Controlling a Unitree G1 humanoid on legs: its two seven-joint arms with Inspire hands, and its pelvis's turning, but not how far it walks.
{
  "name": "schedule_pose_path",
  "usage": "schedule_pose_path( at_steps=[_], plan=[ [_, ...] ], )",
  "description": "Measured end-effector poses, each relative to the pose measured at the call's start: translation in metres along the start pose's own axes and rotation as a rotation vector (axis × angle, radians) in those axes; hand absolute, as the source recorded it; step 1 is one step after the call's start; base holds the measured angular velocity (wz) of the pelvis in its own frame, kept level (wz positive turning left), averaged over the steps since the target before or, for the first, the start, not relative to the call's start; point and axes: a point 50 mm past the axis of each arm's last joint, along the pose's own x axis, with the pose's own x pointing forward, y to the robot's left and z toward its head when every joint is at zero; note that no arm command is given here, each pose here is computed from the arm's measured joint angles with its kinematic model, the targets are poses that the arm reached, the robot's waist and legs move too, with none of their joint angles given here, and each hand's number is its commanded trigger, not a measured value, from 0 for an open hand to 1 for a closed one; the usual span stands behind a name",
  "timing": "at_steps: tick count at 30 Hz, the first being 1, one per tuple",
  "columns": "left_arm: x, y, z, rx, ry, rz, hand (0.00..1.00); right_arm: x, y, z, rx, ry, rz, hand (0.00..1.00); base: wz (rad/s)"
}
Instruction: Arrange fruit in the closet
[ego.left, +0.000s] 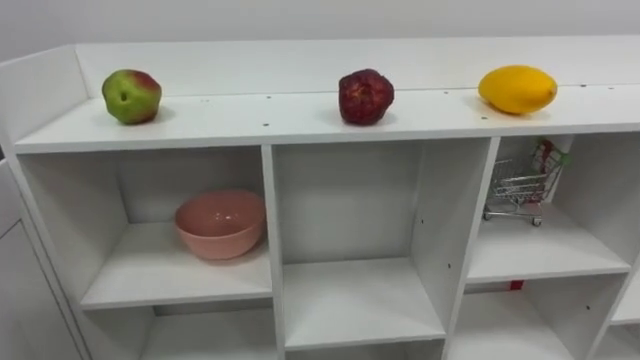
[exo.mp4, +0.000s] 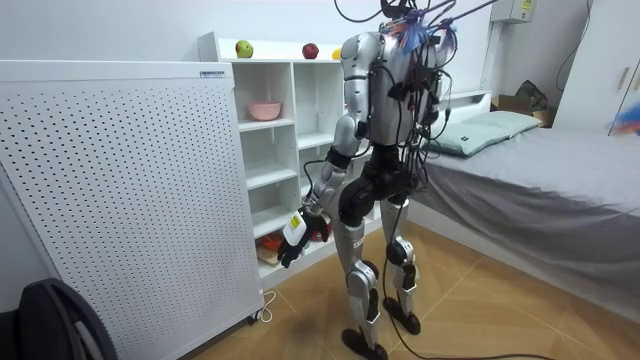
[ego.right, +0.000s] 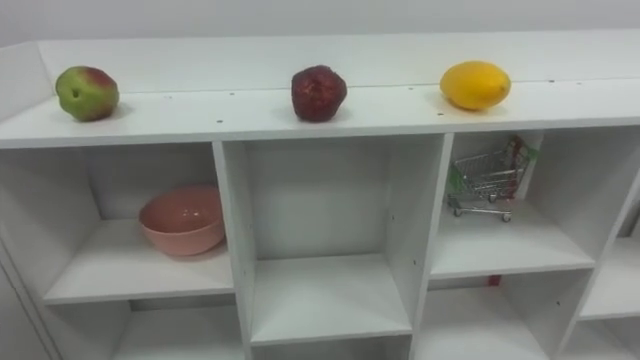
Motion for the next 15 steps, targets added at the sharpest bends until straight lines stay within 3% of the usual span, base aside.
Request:
schedule_pose_path(
  at_steps=[5,12,15],
  plan=[
    [0.000,0.000,0.003,0.051,-0.020,0.000,0.00,-0.022,0.050,0.075,-0.032,-0.390,0.114,0.00,-0.02],
    [0.001,0.000,0.006,0.071,-0.025,-0.005,0.00,-0.034,0.084,0.115,-0.042,-0.587,0.154,0.00,-0.01],
    [0.002,-0.002,0.013,0.087,-0.034,-0.026,0.00,-0.051,0.107,0.127,-0.049,-0.673,0.229,0.00,0.00]
  ],
)
